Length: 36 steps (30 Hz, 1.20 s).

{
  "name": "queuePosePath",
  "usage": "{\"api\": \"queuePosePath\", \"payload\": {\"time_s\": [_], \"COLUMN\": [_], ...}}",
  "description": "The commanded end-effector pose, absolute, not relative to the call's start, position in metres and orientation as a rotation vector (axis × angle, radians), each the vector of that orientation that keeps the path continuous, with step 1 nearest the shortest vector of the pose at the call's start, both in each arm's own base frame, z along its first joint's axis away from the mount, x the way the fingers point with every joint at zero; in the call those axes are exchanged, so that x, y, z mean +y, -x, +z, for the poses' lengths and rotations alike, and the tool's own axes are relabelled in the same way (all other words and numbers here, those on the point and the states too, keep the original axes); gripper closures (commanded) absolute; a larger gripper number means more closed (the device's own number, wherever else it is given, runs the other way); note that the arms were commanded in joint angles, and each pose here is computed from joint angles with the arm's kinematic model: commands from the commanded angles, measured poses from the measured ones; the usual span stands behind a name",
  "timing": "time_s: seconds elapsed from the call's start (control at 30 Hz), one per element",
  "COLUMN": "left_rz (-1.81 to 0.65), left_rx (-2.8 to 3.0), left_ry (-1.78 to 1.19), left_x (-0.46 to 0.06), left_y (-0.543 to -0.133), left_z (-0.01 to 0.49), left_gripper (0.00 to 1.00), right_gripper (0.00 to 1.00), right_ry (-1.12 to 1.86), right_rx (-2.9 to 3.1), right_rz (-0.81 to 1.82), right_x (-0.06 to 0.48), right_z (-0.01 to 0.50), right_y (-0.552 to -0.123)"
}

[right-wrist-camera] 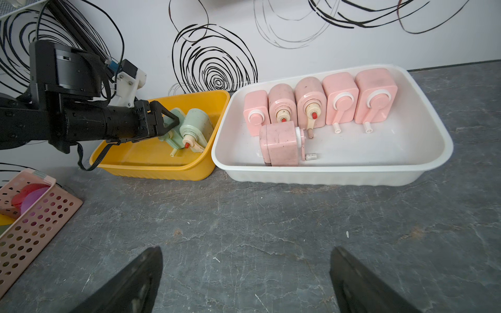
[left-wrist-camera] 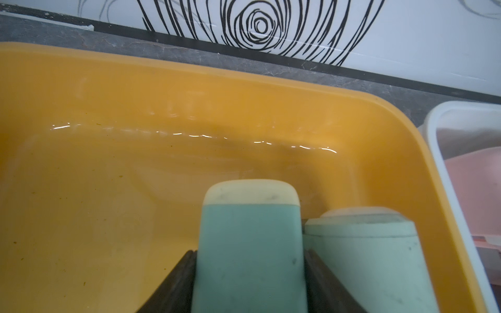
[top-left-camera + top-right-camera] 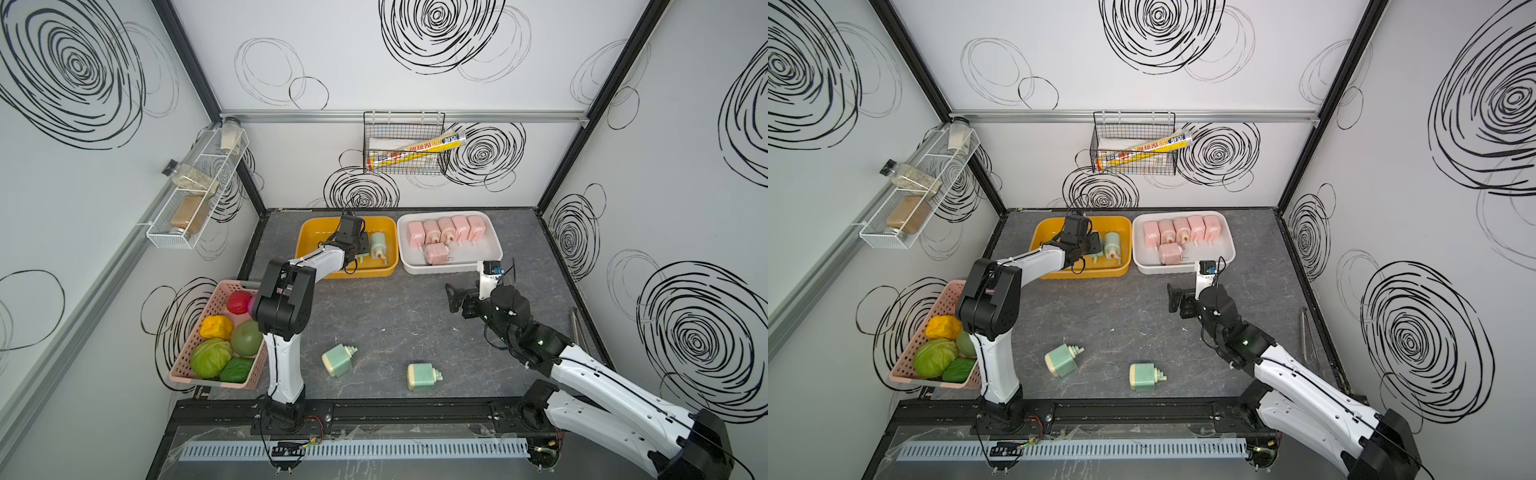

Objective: Place the pencil sharpeners by color into the storage box
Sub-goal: Place the pencil sharpener in the storage box.

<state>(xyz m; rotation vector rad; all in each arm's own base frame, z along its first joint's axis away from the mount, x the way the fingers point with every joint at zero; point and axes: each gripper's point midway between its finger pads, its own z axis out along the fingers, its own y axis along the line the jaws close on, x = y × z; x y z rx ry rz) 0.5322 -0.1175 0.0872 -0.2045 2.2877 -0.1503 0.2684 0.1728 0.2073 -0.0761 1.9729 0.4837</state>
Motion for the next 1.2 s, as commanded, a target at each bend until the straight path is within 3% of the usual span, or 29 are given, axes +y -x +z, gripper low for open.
{"api": "queuePosePath", "payload": {"time_s": [0.0,0.23,0.57,1.17], "left_rz": [-0.166,-0.174,-0.324,-0.584], "left_rx": [2.274,2.247,2.188,2.165], "left_ry": [0.191,0.182,0.228,0.285], "left_x": [-0.122,-0.119,-0.115,-0.139], "left_y": [-0.534,-0.535,-0.543,-0.550], "left_z": [0.093,0.111,0.133,0.132], "left_gripper": [0.41,0.32,0.01,0.01], "right_gripper": [0.00,0.00,0.00,0.00], "right_ry": [0.082,0.076,0.075,0.068], "right_rx": [1.957,1.956,1.953,1.963], "right_rz": [0.485,0.478,0.485,0.500], "right_x": [0.171,0.168,0.169,0.170], "right_z": [0.218,0.215,0.216,0.215], "right_y": [-0.267,-0.266,-0.266,-0.265]}}
